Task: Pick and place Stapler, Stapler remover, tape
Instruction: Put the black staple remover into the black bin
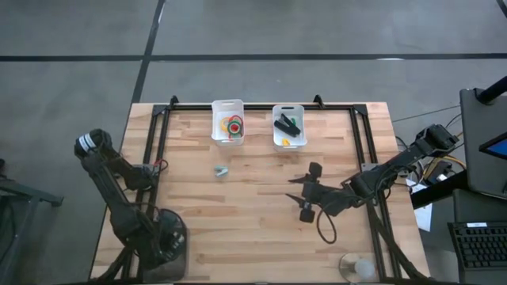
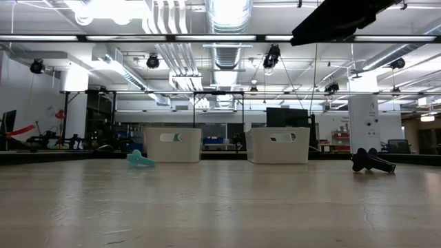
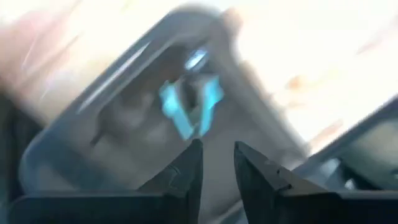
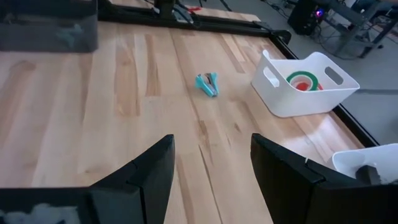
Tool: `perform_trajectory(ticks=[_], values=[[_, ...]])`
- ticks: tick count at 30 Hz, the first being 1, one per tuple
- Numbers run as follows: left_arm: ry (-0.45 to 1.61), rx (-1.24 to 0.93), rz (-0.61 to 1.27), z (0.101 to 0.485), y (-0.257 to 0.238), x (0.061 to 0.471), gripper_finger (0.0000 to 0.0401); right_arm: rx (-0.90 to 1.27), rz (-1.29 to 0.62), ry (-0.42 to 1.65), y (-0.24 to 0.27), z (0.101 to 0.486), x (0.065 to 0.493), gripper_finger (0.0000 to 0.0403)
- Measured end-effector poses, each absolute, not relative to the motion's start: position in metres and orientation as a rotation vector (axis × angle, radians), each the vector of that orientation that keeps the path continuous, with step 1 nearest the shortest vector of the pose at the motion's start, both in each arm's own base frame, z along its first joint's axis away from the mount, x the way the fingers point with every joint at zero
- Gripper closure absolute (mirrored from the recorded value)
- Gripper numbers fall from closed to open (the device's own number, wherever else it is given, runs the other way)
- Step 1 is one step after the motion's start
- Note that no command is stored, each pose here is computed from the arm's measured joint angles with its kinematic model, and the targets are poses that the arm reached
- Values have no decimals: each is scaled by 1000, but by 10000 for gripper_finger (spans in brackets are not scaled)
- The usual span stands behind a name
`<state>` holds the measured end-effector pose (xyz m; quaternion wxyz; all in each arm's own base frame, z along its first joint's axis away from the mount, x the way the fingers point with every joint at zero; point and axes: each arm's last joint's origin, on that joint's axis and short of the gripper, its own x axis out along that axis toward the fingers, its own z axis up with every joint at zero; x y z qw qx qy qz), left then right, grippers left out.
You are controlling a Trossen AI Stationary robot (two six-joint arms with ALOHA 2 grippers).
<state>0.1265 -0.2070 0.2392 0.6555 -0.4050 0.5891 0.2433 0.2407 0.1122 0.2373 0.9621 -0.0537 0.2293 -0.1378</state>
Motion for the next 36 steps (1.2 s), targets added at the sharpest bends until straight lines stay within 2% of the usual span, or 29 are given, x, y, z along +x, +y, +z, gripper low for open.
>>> perform_trajectory(ticks=[4, 9, 12, 15, 18, 22, 26, 32, 36], values=[[1104, -845, 442, 258, -207, 134, 303, -128, -289, 514, 111, 233, 238, 200], [657, -616, 310, 291, -211, 149, 305, -78, -368, 575, 105, 225, 232, 200], [315, -436, 320, 306, -214, 159, 304, -33, -483, 585, 100, 219, 226, 200], [129, -266, 385, 317, -219, 173, 307, 38, -559, 623, 91, 212, 221, 200], [65, -149, 472, 319, -219, 195, 308, 95, -578, 676, 84, 201, 218, 200], [22, -117, 591, 326, -203, 236, 308, 143, -595, 729, 77, 186, 212, 200], [8, -42, 628, 332, -178, 275, 308, 182, -590, 777, 75, 175, 206, 200], [-8, 11, 554, 320, -141, 322, 319, 206, -586, 813, 74, 167, 201, 200], [-56, -23, 349, 324, -125, 338, 326, 236, -594, 824, 73, 163, 199, 200]])
